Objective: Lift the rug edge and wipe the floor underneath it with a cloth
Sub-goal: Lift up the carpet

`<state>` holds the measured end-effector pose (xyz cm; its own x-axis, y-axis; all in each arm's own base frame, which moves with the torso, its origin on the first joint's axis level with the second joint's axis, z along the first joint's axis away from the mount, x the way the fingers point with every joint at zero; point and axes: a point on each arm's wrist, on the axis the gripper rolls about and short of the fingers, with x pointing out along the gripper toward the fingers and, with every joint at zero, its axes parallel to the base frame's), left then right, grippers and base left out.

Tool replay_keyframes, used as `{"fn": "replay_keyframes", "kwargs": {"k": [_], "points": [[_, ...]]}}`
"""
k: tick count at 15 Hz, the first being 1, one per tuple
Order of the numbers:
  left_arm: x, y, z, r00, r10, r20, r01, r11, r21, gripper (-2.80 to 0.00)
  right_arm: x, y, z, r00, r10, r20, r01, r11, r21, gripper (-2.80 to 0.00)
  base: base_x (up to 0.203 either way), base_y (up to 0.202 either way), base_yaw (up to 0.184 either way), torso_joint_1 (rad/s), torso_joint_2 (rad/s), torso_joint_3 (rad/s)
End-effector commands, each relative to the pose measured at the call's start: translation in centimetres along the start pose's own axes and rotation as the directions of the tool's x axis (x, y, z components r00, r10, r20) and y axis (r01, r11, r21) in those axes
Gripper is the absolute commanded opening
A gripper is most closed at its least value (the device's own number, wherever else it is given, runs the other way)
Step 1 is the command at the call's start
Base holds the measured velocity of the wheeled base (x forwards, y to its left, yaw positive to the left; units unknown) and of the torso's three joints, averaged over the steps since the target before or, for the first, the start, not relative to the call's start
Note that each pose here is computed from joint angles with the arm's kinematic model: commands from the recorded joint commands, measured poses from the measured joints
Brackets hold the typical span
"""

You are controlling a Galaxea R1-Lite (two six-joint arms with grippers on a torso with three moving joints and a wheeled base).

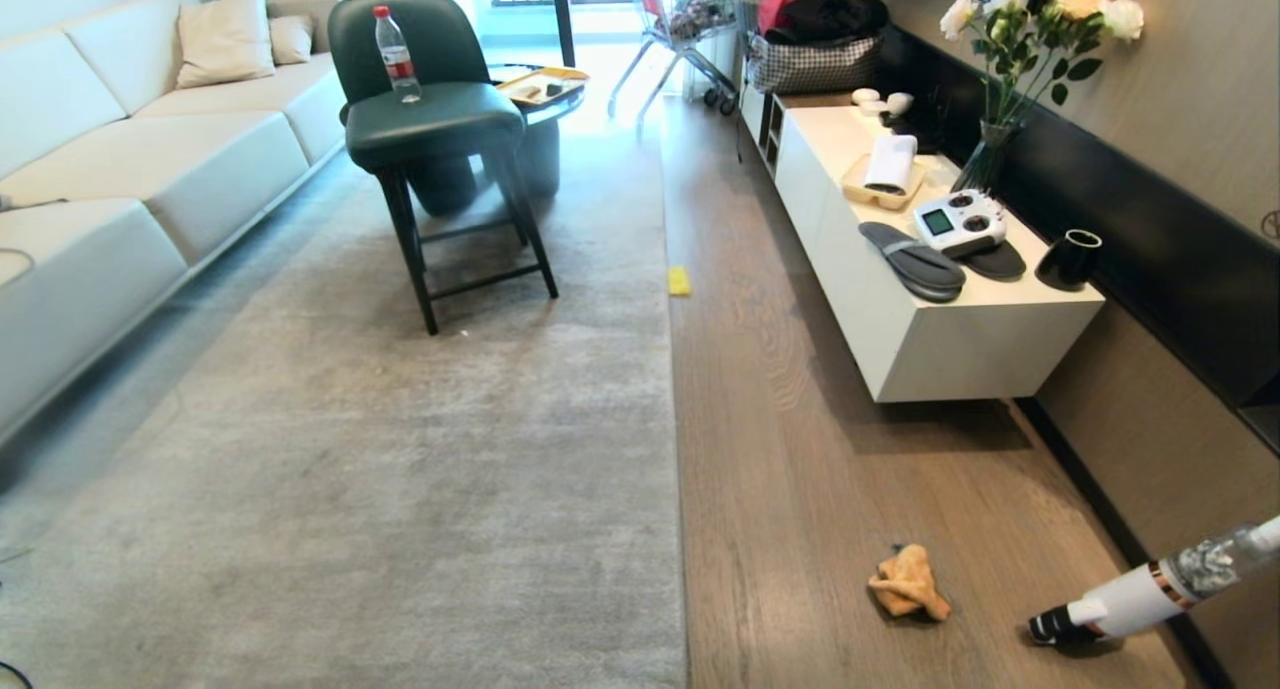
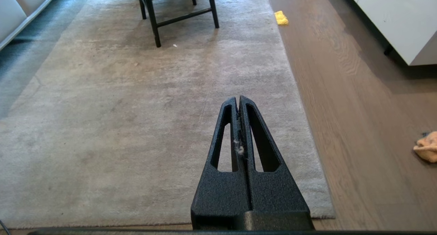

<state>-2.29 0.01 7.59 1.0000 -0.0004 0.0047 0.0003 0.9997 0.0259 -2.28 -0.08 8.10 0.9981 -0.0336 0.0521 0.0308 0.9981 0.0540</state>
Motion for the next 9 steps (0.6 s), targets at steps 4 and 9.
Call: {"fn": "replay_keyframes", "kwargs": {"k": [4, 9], "points": [[0.01, 0.0, 0.01, 1.0, 0.0, 0.0, 0.0, 1.0, 0.0, -2.8, 0.01, 0.0, 0.02, 1.0, 0.0, 0.0, 0.0, 1.0, 0.0, -2.8, 0.0, 0.0, 0.0, 0.002, 0.42, 0.444], [0.01, 0.0, 0.01, 1.0, 0.0, 0.0, 0.0, 1.0, 0.0, -2.8, 0.01, 0.0, 0.02, 1.0, 0.0, 0.0, 0.0, 1.0, 0.0, -2.8, 0.0, 0.0, 0.0, 0.015, 0.18, 0.22]]}}
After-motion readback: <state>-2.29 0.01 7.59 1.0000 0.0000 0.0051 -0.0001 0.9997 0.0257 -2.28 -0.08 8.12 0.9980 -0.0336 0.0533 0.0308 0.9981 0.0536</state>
